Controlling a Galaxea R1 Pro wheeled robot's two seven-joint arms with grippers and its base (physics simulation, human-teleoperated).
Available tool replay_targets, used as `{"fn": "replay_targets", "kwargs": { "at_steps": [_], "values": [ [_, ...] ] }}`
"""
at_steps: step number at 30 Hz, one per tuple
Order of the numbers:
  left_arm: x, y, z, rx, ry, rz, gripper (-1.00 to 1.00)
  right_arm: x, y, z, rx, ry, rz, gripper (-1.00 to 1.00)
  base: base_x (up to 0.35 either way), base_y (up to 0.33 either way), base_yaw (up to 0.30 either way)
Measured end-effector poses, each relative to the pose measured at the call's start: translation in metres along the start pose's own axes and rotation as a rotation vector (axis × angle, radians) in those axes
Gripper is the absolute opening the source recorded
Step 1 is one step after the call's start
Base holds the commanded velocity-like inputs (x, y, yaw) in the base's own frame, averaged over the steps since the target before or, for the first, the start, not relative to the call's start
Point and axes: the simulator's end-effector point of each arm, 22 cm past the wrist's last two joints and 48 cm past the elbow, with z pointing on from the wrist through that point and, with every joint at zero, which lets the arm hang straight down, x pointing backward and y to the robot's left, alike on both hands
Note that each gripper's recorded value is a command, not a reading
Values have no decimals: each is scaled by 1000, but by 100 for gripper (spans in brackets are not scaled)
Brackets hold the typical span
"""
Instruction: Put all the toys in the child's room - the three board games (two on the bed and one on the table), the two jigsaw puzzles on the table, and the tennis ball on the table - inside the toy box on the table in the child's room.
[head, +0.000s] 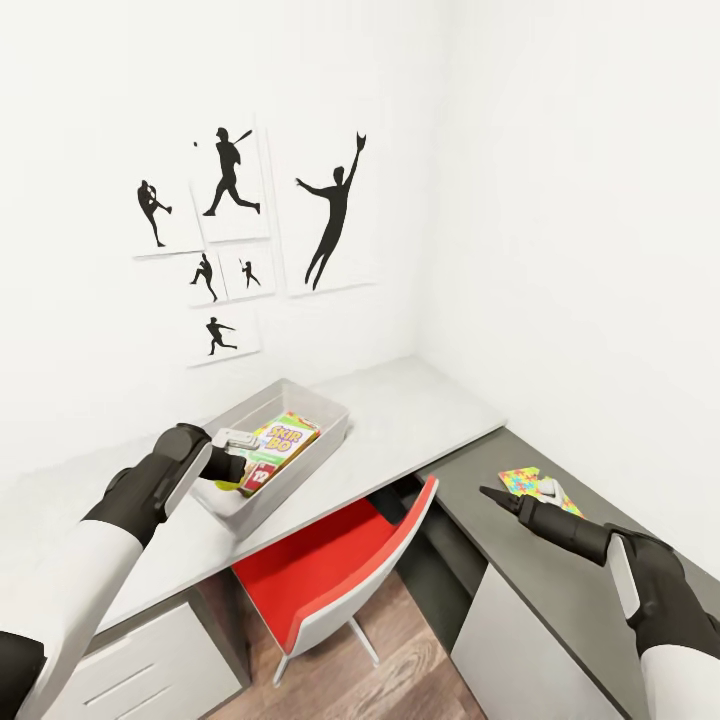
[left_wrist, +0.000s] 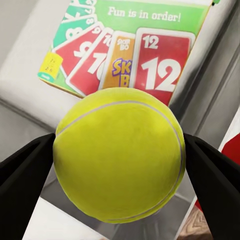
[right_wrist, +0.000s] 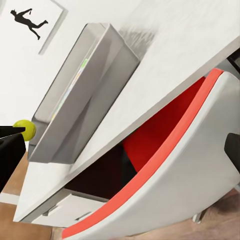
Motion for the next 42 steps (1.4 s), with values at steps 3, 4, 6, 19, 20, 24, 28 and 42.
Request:
{"fn": "replay_targets", "kwargs": {
  "at_steps": [3, 4, 6, 19, 20, 24, 28, 42],
  "values": [
    [0, 0, 0, 0, 0, 1, 100, 0, 0, 0, 0, 0, 0, 100, 0, 0, 0],
    [0, 0, 0, 0, 0, 1, 100, 0, 0, 0, 1, 0, 0, 100, 0, 0, 0],
    [0, 0, 0, 0, 1, 2, 100, 0, -1, 0, 1, 0, 1, 100, 0, 0, 0],
    [0, 2, 0, -1, -2, -3, 100, -3, -4, -4, 5, -14, 11, 100, 0, 0, 0],
    [0, 3, 0, 0, -2, -6, 100, -3, -4, -4, 5, -14, 11, 100, 0, 0, 0],
    [-2, 19, -5, -9, -13, -27, 100, -3, -4, -4, 5, -14, 11, 100, 0, 0, 0],
    [-22, 25, -22, 99, -80, -108, 100, -3, -4, -4, 6, -15, 11, 100, 0, 0, 0],
    [-67, 91, -165, 703, -416, -337, 100, -8, 4, -6, -4, -25, 0, 100, 0, 0, 0]
  ]
}}
